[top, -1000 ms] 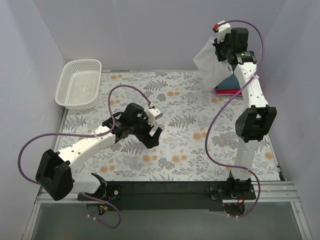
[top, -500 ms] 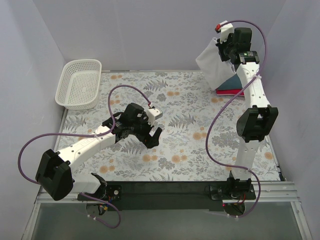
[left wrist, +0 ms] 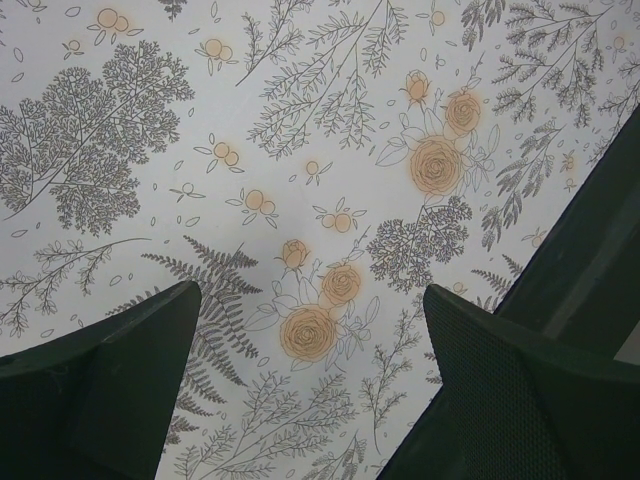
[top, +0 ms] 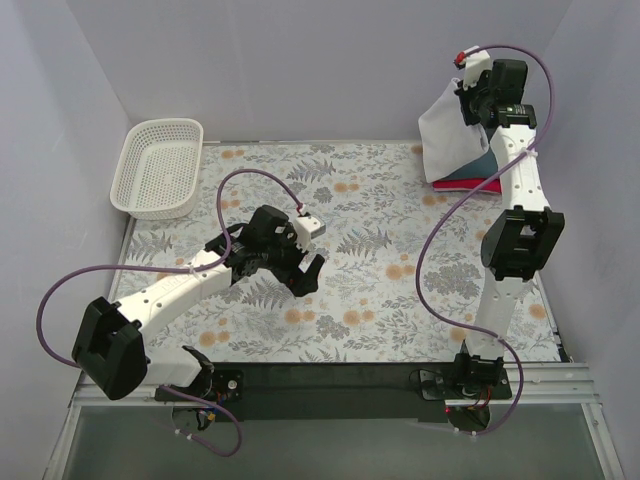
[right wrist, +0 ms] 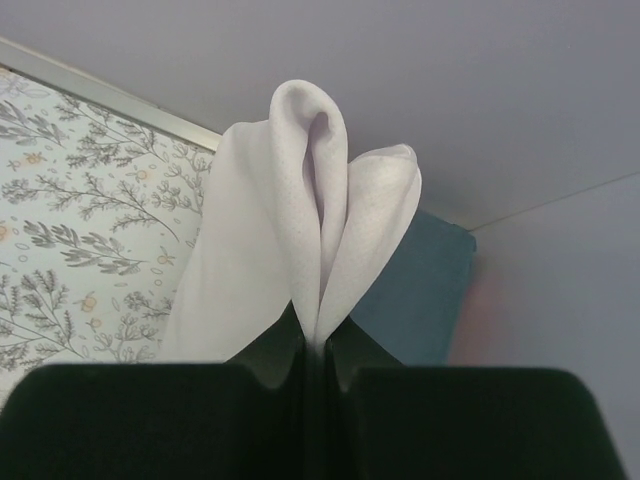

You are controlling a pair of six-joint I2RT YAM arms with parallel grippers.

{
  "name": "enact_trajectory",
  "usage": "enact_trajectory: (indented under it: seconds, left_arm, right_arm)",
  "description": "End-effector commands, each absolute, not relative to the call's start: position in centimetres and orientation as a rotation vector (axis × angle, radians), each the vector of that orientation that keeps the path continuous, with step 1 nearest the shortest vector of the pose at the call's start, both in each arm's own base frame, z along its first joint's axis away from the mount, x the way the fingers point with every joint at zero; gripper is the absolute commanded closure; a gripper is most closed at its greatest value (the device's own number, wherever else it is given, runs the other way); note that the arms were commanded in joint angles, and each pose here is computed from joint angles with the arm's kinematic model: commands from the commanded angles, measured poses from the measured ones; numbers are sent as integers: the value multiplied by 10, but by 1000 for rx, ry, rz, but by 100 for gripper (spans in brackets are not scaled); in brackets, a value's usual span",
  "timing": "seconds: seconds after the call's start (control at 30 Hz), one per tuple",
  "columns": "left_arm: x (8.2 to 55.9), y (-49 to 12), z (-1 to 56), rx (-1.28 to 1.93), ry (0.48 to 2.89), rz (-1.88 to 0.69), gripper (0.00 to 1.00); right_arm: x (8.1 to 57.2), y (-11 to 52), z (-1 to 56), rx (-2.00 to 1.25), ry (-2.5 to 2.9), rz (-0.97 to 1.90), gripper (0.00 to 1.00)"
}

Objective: Fold and stack the t-shirts
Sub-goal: Neatly place the folded tshirt to the corner

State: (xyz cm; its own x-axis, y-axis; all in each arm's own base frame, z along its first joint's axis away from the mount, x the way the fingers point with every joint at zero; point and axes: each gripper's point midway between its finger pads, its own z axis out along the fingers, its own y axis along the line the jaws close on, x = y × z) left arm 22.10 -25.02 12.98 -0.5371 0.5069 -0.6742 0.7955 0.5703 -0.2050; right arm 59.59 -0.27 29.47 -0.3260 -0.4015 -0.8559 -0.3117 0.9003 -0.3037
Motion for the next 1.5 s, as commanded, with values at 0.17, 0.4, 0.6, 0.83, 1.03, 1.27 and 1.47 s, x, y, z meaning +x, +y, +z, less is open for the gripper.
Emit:
enact_trajectory:
  seconds: [0.17, 0.4, 0.6, 0.83, 1.03, 1.27, 1.47]
  left_arm:
    - [222, -256, 143, 1050, 2236, -702, 6]
    - [225, -259, 135, 1053, 2268, -705, 5]
    - [225, -262, 131, 1059, 2284, -717, 5]
    - [225, -262, 127, 1057, 2302, -716, 5]
    - [224, -259, 126, 1061, 2309, -704, 5]
    - [223, -259, 122, 1061, 2323, -702, 5]
    - [226, -260, 128, 1044, 2324, -710, 5]
  right_arm:
    - [622, -41, 312, -517, 1824, -183, 99]
    - [638, -67, 299, -524, 1804, -236, 99]
    - [649, -80, 289, -552, 1783, -277, 99]
    - [661, -92, 280, -570, 1757, -330, 99]
    - [667, -102, 258, -597, 1777, -373, 99]
    - [668, -123, 245, -584, 1792, -424, 99]
    - [671, -138, 254, -527, 1775, -519, 33]
